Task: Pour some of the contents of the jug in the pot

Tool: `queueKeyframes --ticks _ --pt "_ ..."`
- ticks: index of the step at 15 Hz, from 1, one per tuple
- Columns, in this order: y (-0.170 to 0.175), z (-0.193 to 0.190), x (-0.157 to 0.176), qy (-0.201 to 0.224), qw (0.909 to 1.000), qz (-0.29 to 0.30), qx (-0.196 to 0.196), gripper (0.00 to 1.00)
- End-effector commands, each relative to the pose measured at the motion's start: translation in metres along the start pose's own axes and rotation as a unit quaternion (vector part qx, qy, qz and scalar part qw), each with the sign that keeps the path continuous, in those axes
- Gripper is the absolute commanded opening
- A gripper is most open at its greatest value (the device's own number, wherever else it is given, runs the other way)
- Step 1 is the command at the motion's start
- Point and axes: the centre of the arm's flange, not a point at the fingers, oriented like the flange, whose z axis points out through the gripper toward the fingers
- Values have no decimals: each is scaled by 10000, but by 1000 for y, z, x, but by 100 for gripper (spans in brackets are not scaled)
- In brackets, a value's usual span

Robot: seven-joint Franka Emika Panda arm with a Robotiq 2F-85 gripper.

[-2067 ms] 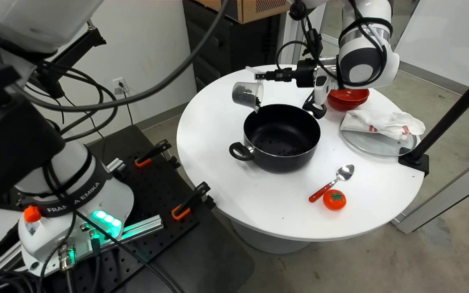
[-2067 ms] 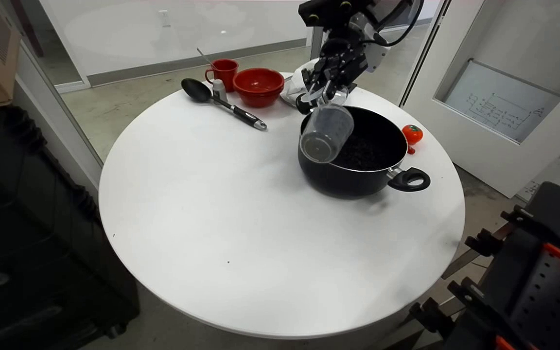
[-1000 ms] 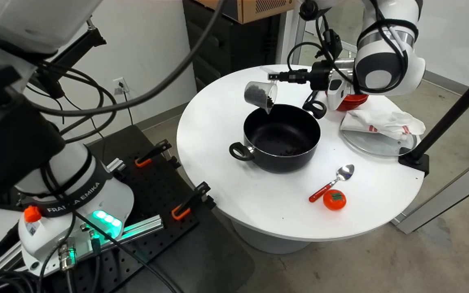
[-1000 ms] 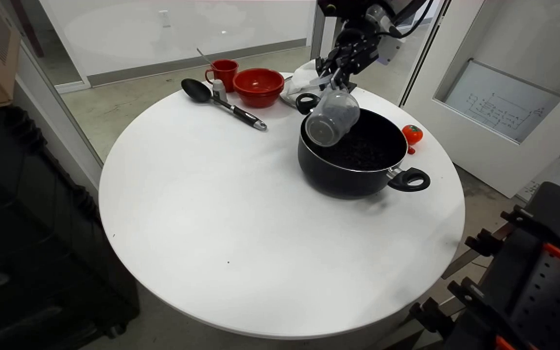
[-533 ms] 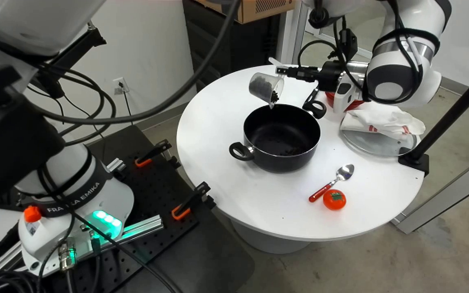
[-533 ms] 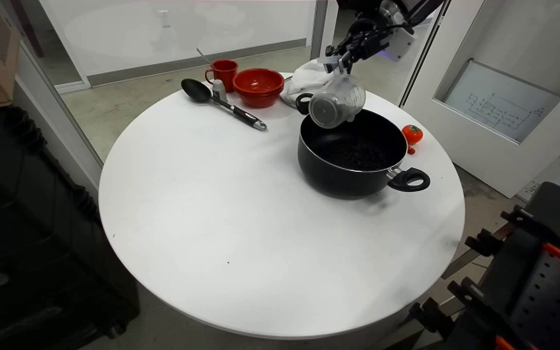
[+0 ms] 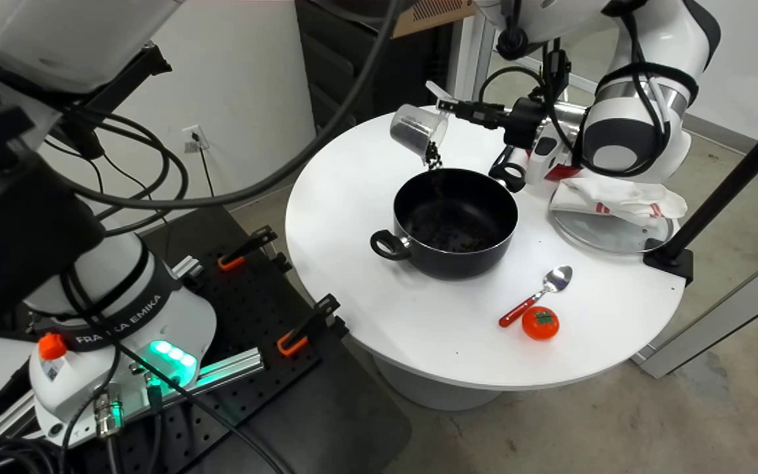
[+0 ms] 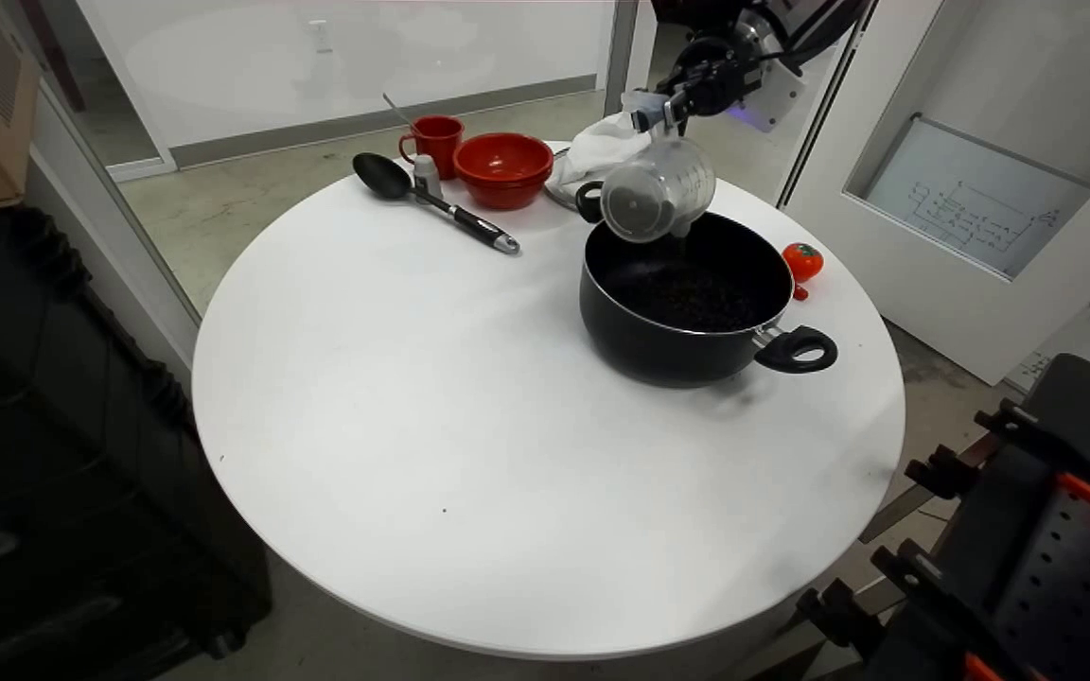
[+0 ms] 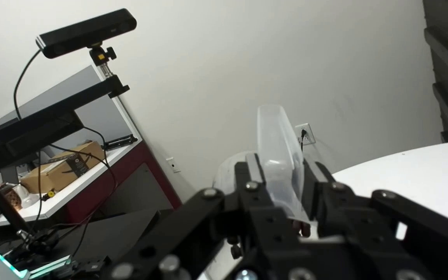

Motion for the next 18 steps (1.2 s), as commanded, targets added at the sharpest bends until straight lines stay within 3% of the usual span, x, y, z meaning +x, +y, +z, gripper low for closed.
queueKeyframes --ticks 1,7,14,18 --pt "-4 -6 -7 -327 9994 -105 -65 7" --pt "-5 -5 -8 -396 9991 -160 29 7" --pt "-4 5 -11 241 9992 -243 224 7" --pt "-7 12 -13 860 9951 -311 372 7"
